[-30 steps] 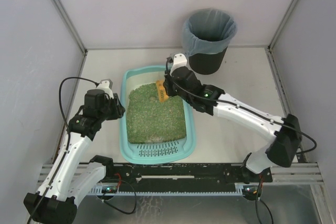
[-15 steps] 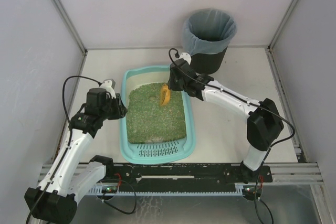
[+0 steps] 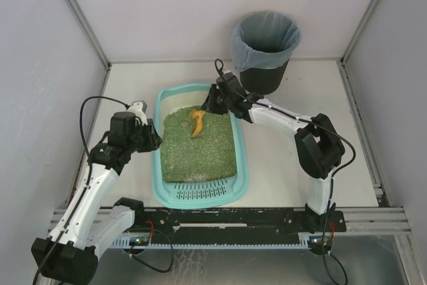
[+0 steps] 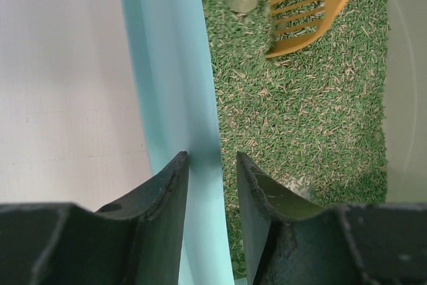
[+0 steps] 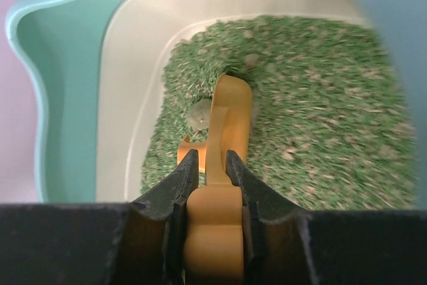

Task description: Clean the litter box

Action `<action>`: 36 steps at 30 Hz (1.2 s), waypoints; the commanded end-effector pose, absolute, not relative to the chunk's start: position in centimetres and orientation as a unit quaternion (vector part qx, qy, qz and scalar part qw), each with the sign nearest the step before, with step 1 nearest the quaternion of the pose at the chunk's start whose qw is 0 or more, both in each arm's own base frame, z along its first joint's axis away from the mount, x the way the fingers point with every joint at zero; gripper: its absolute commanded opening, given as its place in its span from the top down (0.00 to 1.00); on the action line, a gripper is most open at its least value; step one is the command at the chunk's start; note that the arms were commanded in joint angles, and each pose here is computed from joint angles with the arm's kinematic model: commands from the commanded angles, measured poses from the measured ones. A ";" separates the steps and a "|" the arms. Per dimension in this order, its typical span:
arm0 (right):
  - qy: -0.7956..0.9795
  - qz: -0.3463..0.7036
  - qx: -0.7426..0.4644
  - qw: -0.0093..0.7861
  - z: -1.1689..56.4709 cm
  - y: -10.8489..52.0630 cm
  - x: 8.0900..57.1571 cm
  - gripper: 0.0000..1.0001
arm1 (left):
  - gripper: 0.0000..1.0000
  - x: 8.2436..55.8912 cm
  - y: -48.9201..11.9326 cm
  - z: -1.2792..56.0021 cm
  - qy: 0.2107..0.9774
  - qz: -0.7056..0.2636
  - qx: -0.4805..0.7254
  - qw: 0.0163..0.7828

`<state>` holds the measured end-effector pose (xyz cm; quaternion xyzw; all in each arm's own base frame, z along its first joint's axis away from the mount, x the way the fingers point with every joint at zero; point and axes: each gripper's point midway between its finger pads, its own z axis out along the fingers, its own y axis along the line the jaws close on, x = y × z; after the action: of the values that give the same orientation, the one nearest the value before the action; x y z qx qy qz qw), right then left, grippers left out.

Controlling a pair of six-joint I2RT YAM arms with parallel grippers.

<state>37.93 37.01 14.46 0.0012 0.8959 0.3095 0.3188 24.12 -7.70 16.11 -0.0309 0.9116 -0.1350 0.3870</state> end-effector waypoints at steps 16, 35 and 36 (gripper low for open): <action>0.822 0.546 -0.052 0.154 12.9 47.7 29.5 1.00 | 0.61 24.2 -8.0 16.0 0.907 -0.145 -0.020 0.394; 0.791 0.550 0.060 0.262 18.1 40.8 30.5 1.00 | 0.61 24.2 -7.9 16.3 0.905 -0.142 -0.021 0.400; 0.791 0.547 0.066 0.267 18.1 40.2 30.6 1.00 | 0.61 24.2 -7.8 16.4 0.905 -0.142 -0.022 0.401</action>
<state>29.25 41.50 12.92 0.0355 0.8284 0.5162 0.2144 24.11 -7.46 16.11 -0.0307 0.9117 -0.1305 0.3883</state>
